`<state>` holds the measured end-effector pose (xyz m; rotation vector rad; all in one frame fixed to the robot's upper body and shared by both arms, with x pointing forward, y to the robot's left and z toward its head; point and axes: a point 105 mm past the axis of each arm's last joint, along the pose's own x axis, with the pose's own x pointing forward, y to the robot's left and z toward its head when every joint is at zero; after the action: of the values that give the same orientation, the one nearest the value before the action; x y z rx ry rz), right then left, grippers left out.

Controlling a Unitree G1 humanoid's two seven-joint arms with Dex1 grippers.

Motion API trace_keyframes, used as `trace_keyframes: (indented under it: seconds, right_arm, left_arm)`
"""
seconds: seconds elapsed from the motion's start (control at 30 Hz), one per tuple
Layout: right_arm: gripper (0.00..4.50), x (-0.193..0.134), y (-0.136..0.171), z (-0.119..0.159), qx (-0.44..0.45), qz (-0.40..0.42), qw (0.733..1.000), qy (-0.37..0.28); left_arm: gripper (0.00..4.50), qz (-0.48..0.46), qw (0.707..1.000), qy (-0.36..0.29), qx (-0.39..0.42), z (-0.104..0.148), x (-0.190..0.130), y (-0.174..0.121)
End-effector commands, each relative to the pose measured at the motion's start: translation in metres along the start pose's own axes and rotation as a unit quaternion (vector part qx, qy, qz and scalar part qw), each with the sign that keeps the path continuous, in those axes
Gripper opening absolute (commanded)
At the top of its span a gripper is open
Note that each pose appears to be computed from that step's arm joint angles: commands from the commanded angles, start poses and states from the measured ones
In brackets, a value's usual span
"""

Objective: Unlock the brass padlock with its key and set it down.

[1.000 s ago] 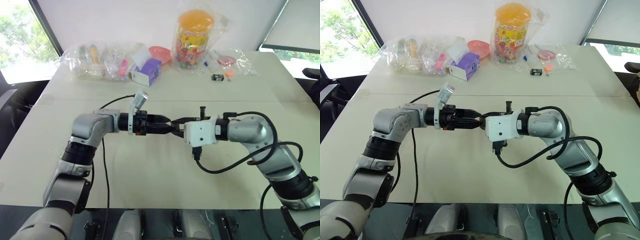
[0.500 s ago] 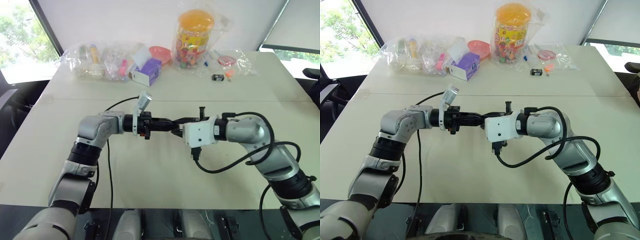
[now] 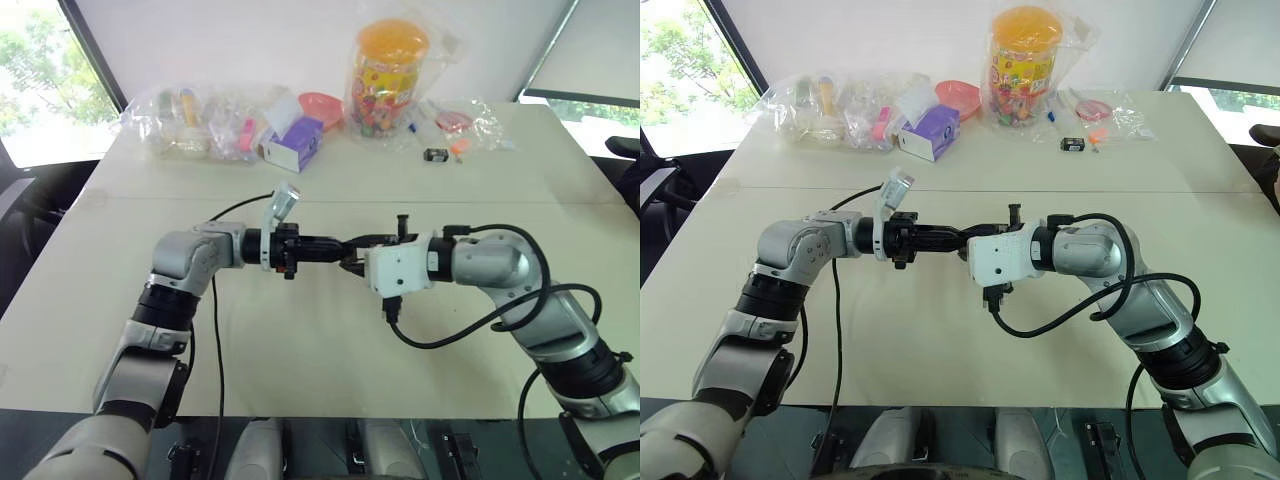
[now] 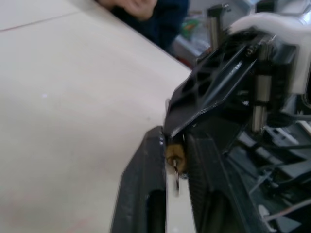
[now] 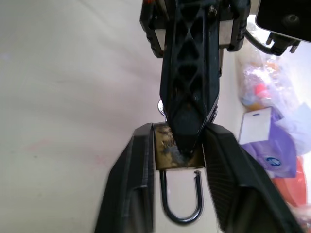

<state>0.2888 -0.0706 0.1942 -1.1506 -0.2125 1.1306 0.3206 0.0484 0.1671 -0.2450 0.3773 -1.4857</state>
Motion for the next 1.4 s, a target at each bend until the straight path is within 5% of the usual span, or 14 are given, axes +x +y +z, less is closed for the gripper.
trace_keyframes:
  seconds: [0.03, 0.07, 0.1, 0.23, 0.4, 0.53, 0.73, 1.4]
  right_arm:
    - [3.70, -0.006, -0.013, 0.011, -0.015, -0.023, 1.000, -0.013]
    - [4.31, -0.007, -0.014, 0.010, -0.015, -0.025, 1.000, -0.010]
    - [4.41, -0.008, -0.015, 0.009, -0.016, -0.027, 0.999, -0.007]
    - [4.41, -0.018, -0.018, 0.001, 0.044, -0.036, 0.998, -0.002]
    - [4.41, -0.042, -0.020, 0.000, 0.262, -0.051, 0.962, -0.056]
    - [3.16, -0.047, -0.012, 0.002, 0.322, -0.044, 0.943, -0.072]
    - [0.02, -0.041, -0.009, 0.007, 0.385, -0.052, 0.916, -0.100]
    - [0.02, -0.025, -0.005, -0.021, 0.409, -0.069, 0.907, -0.070]
  left_arm:
    - [0.18, -0.009, 1.000, -0.002, 0.023, 0.010, 0.000, -0.007]
    - [0.18, -0.008, 1.000, -0.002, 0.023, 0.011, -0.001, -0.006]
    - [0.18, -0.008, 1.000, -0.002, 0.023, 0.011, -0.001, -0.006]
    - [0.18, -0.001, 0.999, -0.004, 0.037, 0.015, -0.005, -0.004]
    - [0.18, 0.006, 0.997, -0.003, 0.074, 0.026, -0.012, -0.003]
    - [0.18, 0.006, 0.997, -0.007, 0.080, 0.032, -0.012, -0.002]
    - [0.18, 0.001, 0.996, -0.009, 0.084, 0.034, -0.010, -0.004]
    - [0.18, -0.041, 0.995, -0.022, 0.085, 0.045, -0.011, -0.021]
